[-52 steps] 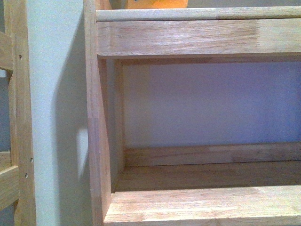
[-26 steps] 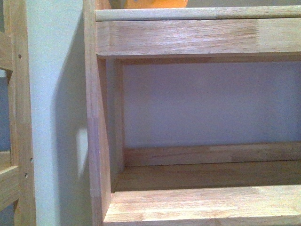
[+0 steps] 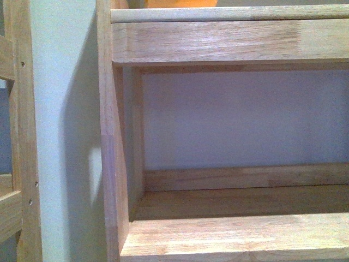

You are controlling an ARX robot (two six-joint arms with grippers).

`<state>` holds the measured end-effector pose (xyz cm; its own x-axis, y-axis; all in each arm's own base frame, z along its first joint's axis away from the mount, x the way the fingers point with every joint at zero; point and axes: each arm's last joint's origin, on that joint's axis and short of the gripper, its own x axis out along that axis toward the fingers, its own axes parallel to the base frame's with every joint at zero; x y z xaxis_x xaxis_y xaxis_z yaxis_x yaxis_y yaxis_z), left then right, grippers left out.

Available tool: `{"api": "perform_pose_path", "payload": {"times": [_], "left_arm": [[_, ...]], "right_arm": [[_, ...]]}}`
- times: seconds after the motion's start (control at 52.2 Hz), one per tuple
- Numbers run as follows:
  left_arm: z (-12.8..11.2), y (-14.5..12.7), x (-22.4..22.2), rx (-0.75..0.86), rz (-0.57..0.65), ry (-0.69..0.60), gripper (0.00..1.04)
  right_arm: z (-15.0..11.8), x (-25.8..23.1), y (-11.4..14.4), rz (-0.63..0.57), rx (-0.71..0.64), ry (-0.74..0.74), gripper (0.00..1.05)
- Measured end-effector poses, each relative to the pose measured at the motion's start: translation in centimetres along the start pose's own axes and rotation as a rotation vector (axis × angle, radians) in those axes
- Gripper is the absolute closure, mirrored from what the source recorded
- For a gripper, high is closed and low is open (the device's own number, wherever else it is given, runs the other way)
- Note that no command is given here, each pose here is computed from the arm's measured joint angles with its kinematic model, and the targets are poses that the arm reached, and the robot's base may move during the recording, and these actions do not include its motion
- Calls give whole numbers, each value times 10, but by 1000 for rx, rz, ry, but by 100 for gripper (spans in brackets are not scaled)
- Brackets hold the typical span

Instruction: Put away toys

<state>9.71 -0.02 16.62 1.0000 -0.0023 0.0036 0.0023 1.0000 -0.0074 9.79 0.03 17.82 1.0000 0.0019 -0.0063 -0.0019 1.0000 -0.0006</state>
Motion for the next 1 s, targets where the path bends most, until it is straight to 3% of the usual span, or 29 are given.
{"api": "perform_pose_path", "payload": {"times": [0.23,0.325,0.421,0.555,0.651,0.727,0.995], "left_arm": [[0,0,0,0,0,0,6],[0,0,0,0,0,0,6],[0,0,0,0,0,0,6],[0,0,0,0,0,0,6],[0,0,0,0,0,0,6],[0,0,0,0,0,0,6],[0,0,0,0,0,0,6]], "right_arm": [[-10,0,0,0,-1,-3,85],[-11,0,0,0,0,-4,71],[-11,-1,0,0,0,-8,49],[-11,-1,0,0,0,-8,29],[-11,-1,0,0,0,-8,9],[-11,-1,0,0,5,-8,0],[-11,-1,0,0,1,-8,0]]}}
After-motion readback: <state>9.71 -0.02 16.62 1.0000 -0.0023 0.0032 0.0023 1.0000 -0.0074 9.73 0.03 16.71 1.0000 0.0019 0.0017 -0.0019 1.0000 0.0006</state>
